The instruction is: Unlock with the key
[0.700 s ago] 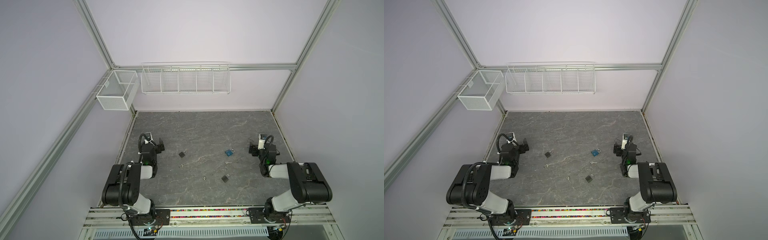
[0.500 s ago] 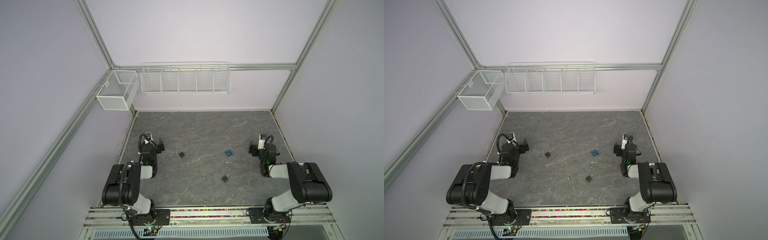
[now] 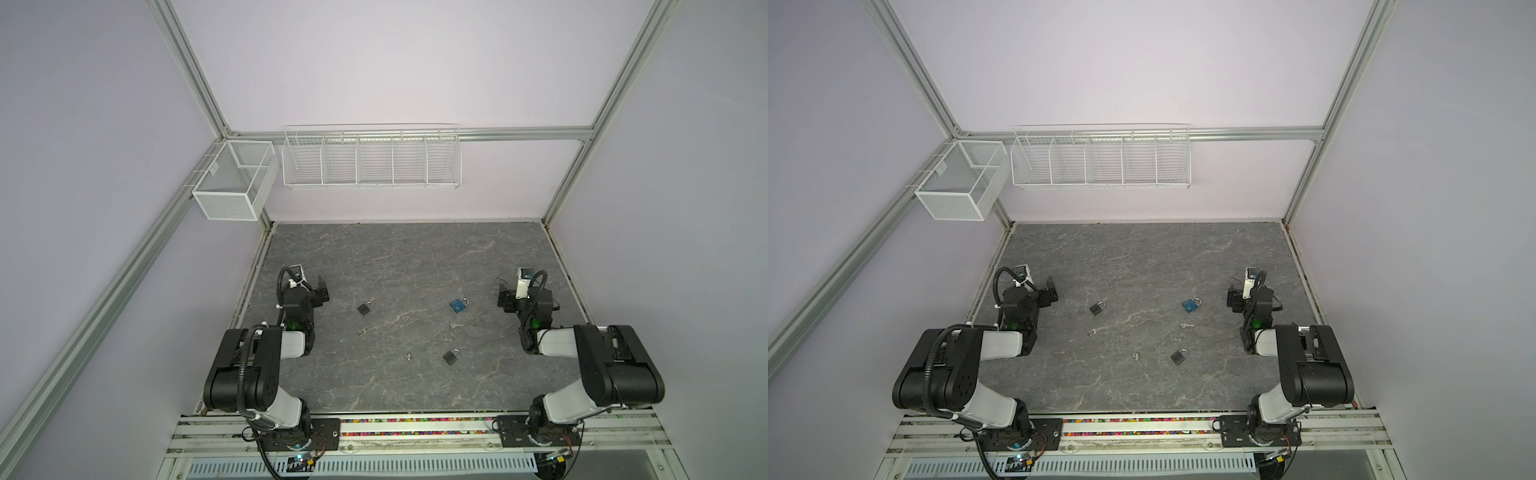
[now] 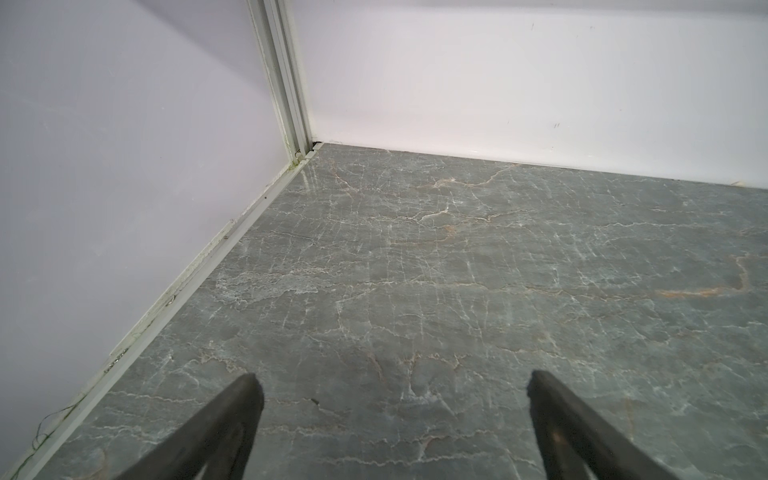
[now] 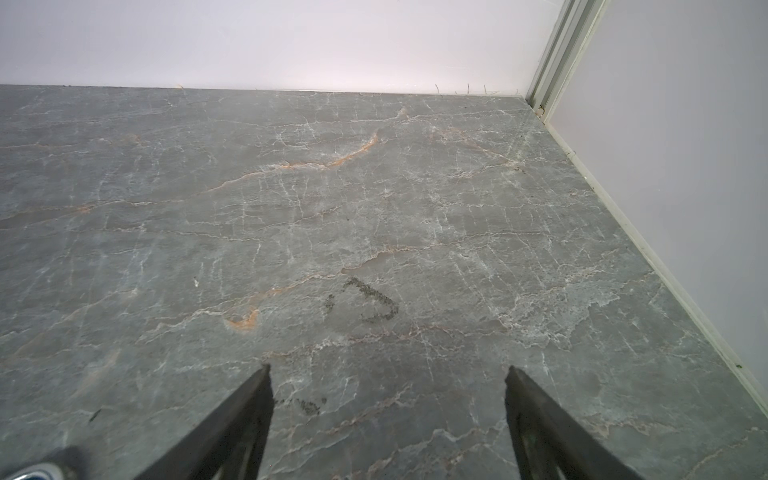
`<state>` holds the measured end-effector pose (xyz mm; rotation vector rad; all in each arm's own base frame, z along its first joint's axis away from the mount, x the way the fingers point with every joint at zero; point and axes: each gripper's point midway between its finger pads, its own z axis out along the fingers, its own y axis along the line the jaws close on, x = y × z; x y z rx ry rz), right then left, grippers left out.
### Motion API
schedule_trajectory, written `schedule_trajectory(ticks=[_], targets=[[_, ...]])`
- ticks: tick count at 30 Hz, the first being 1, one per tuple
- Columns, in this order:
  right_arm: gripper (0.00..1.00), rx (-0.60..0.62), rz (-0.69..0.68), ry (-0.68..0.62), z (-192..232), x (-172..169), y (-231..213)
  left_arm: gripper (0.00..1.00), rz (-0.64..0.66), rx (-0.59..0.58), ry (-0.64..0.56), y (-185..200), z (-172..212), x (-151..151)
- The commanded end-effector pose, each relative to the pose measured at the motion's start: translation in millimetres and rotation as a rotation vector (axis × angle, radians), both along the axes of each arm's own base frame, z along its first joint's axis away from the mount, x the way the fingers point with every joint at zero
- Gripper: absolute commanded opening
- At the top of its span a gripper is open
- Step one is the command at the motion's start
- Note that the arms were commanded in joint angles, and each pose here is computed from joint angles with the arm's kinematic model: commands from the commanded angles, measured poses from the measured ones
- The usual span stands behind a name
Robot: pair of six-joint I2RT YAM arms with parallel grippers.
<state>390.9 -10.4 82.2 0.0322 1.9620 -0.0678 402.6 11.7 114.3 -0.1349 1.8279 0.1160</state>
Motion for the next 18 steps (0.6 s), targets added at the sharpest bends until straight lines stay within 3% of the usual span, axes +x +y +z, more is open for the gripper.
schedule_trajectory(ticks=[1, 12, 18], targets=[[0.88, -0.016, 0.023, -0.038, 11.6, 4.6, 3.2, 0.99, -0.009, 0.010, -0.010, -1.5, 2.4, 1.9], [0.88, -0.018, -0.009, -0.049, 14.8, 4.3, -1.5, 0.99, 0.024, 0.000, -0.046, 3.8, 9.1, -4.4], [0.89, -0.001, -0.093, -0.038, 51.9, -7.7, -14.6, 0.99, 0.083, -0.024, -0.077, 13.6, 35.8, -22.9]])
